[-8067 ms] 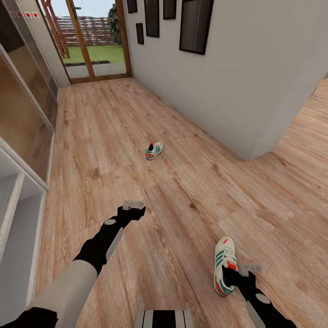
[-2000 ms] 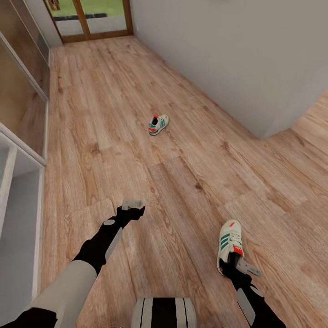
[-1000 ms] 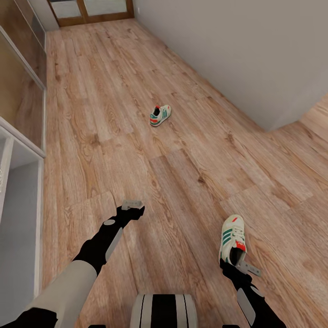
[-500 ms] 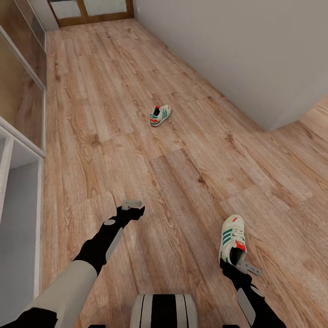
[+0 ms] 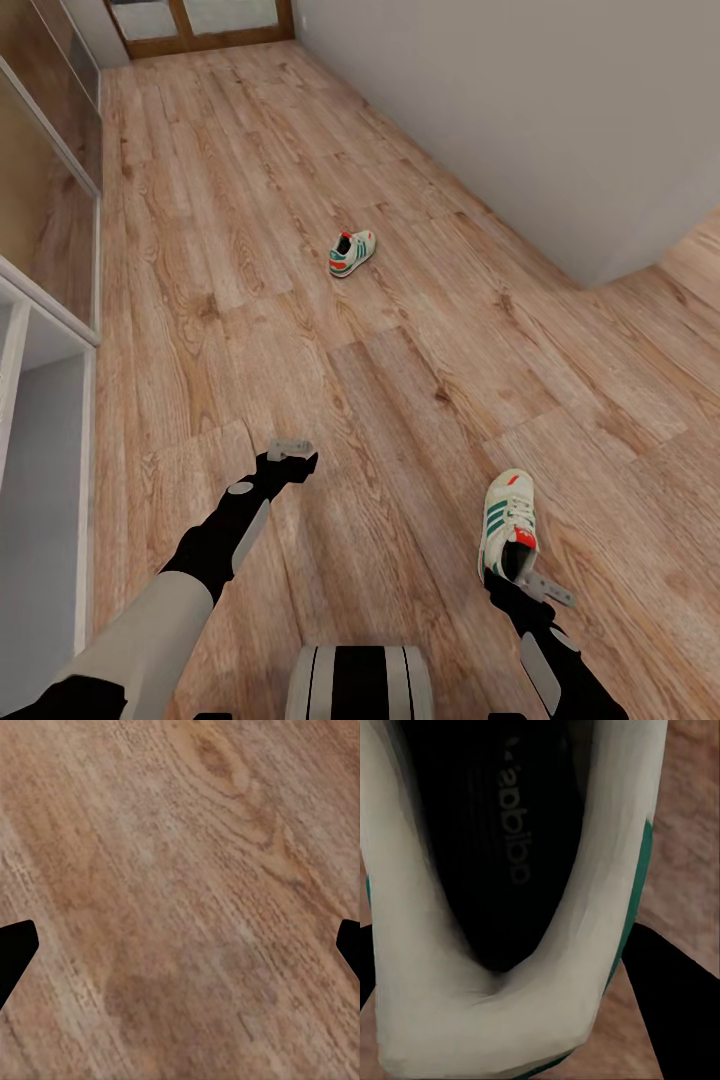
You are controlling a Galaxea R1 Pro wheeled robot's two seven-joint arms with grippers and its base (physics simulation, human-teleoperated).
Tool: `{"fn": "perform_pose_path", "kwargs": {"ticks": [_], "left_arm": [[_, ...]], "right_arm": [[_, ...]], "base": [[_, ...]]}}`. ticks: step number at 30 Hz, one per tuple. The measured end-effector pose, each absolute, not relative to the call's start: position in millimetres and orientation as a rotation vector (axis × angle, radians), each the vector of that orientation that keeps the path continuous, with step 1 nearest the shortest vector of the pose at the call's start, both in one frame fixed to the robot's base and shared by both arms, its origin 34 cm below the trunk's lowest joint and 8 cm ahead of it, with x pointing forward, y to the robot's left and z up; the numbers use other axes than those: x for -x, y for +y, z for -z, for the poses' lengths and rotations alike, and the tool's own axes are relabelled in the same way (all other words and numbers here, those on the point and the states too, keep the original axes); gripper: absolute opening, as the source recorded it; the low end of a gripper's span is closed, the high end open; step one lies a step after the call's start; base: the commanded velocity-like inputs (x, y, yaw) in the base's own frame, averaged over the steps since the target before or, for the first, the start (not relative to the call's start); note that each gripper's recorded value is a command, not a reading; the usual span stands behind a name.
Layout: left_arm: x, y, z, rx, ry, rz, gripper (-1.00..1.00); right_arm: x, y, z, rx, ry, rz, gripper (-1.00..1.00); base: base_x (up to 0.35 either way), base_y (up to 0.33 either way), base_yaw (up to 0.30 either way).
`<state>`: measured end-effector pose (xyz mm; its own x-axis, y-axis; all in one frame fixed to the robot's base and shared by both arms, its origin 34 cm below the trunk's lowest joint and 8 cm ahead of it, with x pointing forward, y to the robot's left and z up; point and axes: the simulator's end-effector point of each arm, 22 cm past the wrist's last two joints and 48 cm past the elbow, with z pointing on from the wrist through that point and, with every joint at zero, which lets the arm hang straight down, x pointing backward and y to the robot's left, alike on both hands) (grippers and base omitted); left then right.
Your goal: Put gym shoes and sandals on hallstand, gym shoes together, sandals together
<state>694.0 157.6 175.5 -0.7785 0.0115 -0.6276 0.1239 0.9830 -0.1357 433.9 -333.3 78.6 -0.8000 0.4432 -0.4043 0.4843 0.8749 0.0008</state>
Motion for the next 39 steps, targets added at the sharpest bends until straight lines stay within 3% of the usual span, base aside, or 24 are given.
{"fn": "perform_pose_path", "kwargs": {"ticks": [39], "left_arm": [[-717.3,162.3,-226.8,-0.103,2.382,0.204,1.00]], "right_arm": [[-466.6,-334.8,-110.9,-0.679,2.570,0.124,-1.00]], "base": [[0.000,0.000,0.000]]}}
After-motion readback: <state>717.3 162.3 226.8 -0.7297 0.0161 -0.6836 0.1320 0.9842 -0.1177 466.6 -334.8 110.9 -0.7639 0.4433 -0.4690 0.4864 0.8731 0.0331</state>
